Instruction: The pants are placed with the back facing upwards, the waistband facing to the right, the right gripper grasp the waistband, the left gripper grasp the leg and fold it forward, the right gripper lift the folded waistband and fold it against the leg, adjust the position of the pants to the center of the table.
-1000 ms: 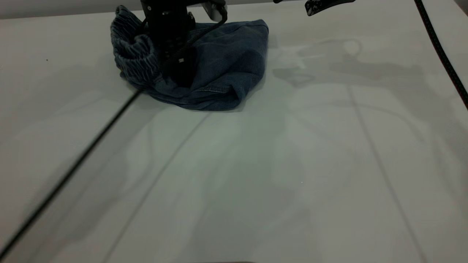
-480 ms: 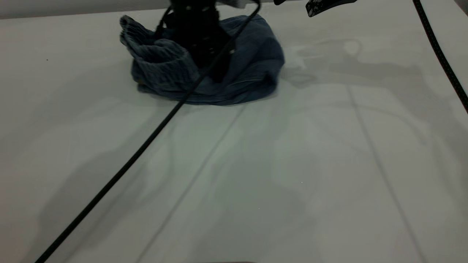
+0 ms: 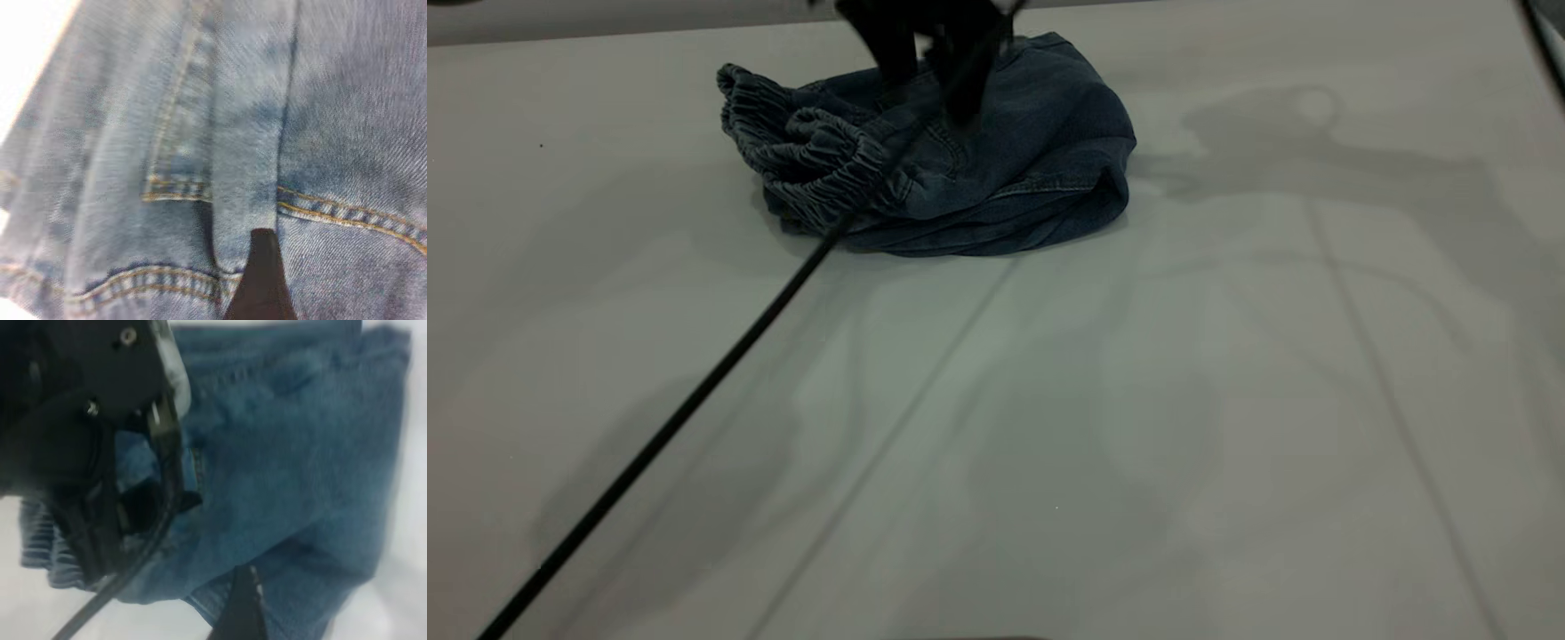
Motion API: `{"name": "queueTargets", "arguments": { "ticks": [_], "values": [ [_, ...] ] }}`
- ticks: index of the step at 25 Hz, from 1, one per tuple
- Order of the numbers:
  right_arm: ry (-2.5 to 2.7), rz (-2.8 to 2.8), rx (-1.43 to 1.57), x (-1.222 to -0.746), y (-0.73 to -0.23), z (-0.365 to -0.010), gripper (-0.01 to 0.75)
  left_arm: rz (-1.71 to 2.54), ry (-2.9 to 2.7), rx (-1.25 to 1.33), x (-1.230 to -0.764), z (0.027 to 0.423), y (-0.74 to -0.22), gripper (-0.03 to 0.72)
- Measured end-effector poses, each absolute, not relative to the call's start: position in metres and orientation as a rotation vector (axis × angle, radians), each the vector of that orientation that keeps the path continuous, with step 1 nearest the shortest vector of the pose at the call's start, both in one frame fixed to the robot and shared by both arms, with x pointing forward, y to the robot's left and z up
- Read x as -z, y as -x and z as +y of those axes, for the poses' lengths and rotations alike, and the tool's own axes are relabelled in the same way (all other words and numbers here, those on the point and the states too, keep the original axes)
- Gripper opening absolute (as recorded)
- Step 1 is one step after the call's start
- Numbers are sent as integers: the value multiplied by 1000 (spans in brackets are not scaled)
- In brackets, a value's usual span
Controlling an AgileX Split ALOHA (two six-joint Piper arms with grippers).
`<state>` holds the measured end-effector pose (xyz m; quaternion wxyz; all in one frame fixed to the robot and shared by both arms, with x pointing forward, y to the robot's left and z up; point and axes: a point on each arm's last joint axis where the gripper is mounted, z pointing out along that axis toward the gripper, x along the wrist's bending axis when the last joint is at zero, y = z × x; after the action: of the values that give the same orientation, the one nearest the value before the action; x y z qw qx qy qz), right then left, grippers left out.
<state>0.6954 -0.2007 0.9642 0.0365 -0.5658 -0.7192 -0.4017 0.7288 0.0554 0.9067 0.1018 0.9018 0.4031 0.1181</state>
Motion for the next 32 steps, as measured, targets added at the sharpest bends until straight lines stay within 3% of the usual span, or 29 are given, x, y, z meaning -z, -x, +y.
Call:
{"name": "queueTargets", "arguments": {
  "ticks": [8,15,19,26,32],
  "values": [
    [1647,-2325,1385,-1055,-666,-205,569,1238,-2566,-456,-953,60,-728,548],
    [1624,-2508,1413,-1163,-588,-219,569,1232,-2347,-688,-1076,77,-708,548],
    [1648,-2553,1396,-1214,-523,-229,569,1213,-2227,-694,-1138,88,-678,548],
    [1847,-2533,1427,-1258,-432,-247,567,1229,-2226,-655,-1185,121,-609,548],
    [1919,-2520,1489,-1250,-364,-257,565,1236,-2238,-640,-1206,165,-524,548]
  ]
}}
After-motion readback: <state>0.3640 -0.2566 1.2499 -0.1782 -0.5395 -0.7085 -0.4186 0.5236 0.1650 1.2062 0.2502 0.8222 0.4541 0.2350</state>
